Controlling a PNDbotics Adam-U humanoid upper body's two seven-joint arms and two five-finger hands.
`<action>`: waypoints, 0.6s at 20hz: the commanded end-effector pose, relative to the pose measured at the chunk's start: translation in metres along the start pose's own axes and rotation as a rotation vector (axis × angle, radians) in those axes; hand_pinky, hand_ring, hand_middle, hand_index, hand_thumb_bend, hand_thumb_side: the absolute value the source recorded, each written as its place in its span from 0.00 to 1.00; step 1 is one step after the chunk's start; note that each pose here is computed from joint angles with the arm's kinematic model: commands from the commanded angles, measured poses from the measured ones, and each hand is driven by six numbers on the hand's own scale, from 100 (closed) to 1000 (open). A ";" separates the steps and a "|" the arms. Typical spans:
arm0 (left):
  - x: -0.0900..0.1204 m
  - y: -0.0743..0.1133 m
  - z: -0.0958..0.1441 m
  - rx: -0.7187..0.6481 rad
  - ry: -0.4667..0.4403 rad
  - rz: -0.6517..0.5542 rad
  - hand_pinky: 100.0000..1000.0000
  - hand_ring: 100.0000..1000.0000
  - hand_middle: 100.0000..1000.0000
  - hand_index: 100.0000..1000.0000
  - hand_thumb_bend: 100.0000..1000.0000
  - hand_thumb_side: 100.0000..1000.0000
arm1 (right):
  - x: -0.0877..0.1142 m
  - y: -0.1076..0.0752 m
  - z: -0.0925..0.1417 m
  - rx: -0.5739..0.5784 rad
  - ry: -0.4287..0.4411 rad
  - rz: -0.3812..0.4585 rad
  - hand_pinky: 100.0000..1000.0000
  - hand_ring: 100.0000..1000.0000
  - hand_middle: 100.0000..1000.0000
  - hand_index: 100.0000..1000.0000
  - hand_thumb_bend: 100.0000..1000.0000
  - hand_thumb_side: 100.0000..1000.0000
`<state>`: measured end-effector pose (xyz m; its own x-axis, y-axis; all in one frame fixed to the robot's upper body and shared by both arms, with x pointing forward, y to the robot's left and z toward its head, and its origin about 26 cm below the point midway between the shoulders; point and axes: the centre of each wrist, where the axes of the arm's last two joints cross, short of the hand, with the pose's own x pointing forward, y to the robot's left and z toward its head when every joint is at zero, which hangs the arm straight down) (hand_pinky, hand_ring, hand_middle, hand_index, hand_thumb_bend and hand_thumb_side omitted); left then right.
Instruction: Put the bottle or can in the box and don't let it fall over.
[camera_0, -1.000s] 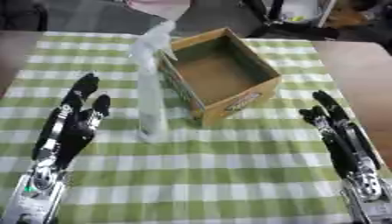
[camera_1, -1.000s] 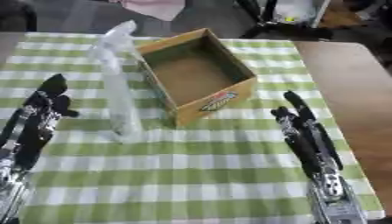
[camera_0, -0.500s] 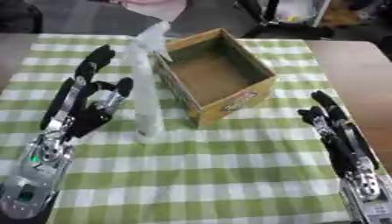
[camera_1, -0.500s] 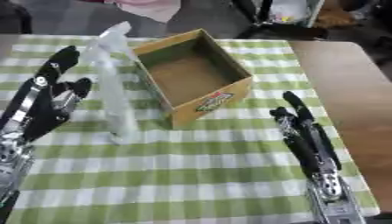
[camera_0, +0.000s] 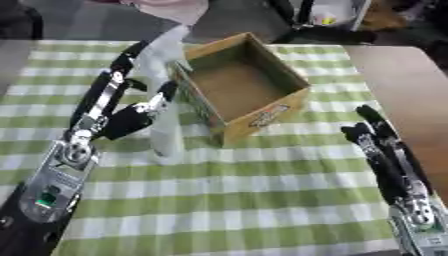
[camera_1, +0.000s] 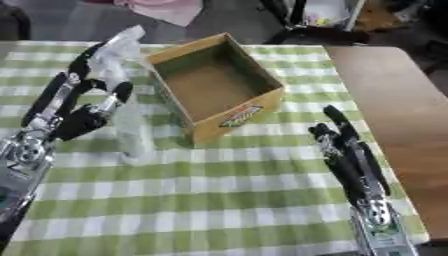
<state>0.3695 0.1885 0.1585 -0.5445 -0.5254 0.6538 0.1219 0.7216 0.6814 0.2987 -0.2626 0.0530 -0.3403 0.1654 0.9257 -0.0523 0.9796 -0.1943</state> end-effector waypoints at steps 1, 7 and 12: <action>0.004 0.002 -0.011 0.000 -0.009 -0.027 0.67 1.00 1.00 0.94 0.25 0.61 | 0.004 -0.003 -0.002 0.002 -0.019 0.010 0.86 0.80 1.00 1.00 0.00 0.64; -0.006 -0.011 -0.021 -0.052 0.036 -0.036 0.67 1.00 1.00 0.92 0.24 0.63 | 0.004 -0.002 -0.002 0.004 -0.018 0.007 0.86 0.80 1.00 1.00 0.00 0.64; -0.022 -0.027 -0.018 -0.131 0.081 -0.031 0.67 1.00 1.00 0.92 0.24 0.66 | 0.004 -0.002 -0.002 0.004 -0.018 0.007 0.86 0.80 1.00 1.00 0.00 0.64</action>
<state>0.3915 0.1752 0.1276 -0.4672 -0.5842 0.6637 0.2130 0.6542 0.7257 0.2986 -0.2626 0.0528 -0.3395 0.1653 0.9260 -0.0529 0.9795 -0.1942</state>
